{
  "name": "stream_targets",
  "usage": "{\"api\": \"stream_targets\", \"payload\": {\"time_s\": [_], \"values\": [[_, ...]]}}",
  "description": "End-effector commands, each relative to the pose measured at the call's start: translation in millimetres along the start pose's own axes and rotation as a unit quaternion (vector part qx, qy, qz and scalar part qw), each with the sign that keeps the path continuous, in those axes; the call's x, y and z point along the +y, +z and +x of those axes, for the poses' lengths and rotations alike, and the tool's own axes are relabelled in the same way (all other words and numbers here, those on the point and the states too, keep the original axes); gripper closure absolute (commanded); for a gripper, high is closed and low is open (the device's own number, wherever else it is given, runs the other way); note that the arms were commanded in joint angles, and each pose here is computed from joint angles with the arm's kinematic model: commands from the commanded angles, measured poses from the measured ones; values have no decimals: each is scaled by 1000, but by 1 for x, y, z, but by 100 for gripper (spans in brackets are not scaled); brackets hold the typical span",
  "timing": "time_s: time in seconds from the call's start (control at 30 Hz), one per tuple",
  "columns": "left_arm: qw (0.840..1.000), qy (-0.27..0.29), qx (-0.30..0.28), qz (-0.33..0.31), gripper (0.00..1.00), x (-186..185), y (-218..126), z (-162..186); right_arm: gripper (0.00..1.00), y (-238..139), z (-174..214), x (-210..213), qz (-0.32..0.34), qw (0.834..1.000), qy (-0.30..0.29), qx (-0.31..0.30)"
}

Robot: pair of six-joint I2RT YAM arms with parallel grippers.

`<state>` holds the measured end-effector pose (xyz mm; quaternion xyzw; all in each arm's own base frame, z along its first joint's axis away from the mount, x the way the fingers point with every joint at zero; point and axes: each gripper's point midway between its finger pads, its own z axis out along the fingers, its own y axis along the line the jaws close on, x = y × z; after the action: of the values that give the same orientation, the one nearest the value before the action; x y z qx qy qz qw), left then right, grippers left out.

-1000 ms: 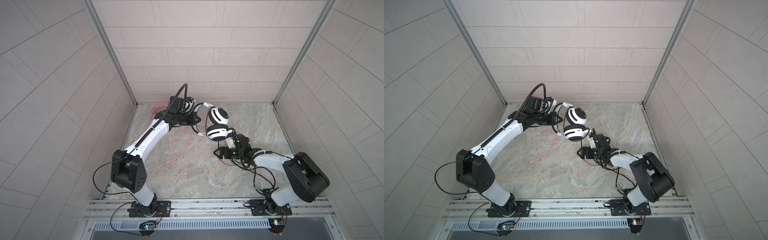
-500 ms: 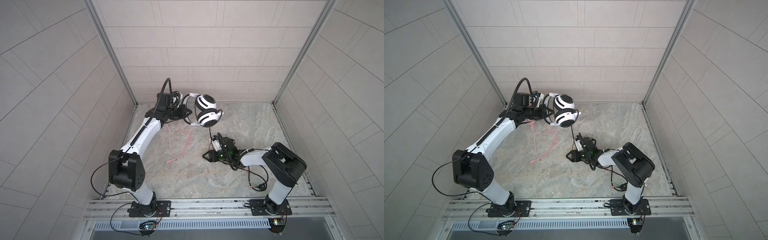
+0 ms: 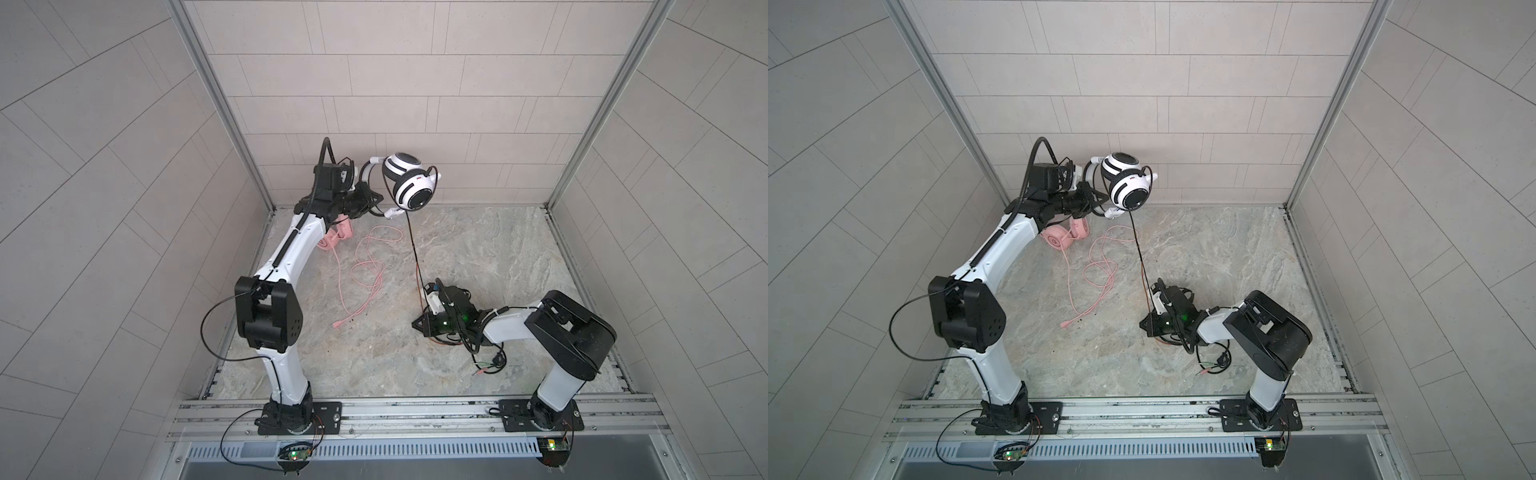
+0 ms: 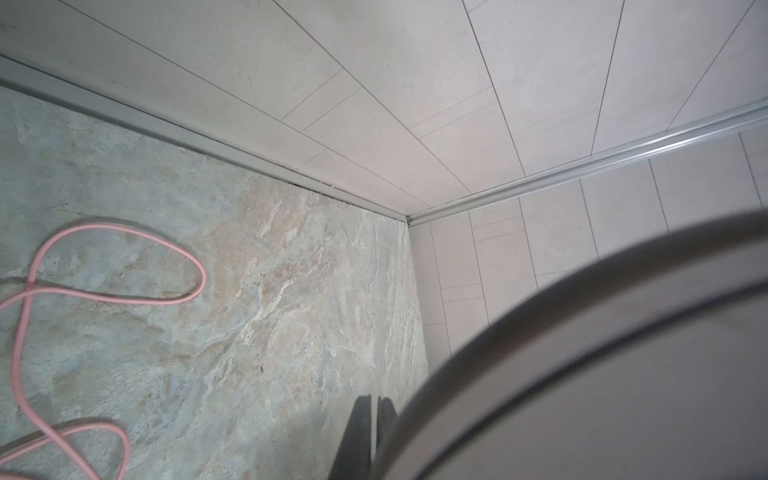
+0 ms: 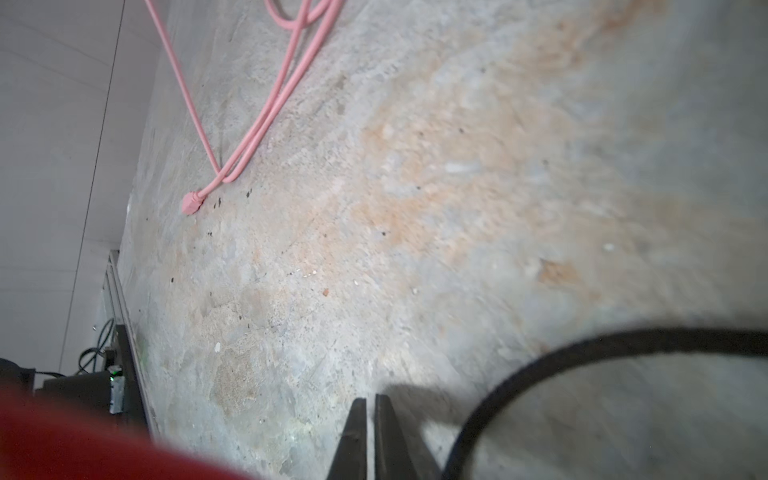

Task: Wrap the headphones
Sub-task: 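Grasp the black cable lower down with the right gripper while left gripper raises the headset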

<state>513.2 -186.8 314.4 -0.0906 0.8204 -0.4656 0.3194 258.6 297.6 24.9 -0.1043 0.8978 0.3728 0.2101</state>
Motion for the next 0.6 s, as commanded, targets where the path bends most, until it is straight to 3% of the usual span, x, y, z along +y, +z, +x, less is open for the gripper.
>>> {"api": "stream_targets", "payload": {"time_s": [0.0, 0.57], "values": [[998, 0, -44, 47, 100, -49, -24, -38, 100, -13, 7, -6, 33, 999, -2, 10], [994, -20, -96, 50, 100, -65, -35, -92, 100, -70, 18, 1, 61, 998, -24, 22]]}}
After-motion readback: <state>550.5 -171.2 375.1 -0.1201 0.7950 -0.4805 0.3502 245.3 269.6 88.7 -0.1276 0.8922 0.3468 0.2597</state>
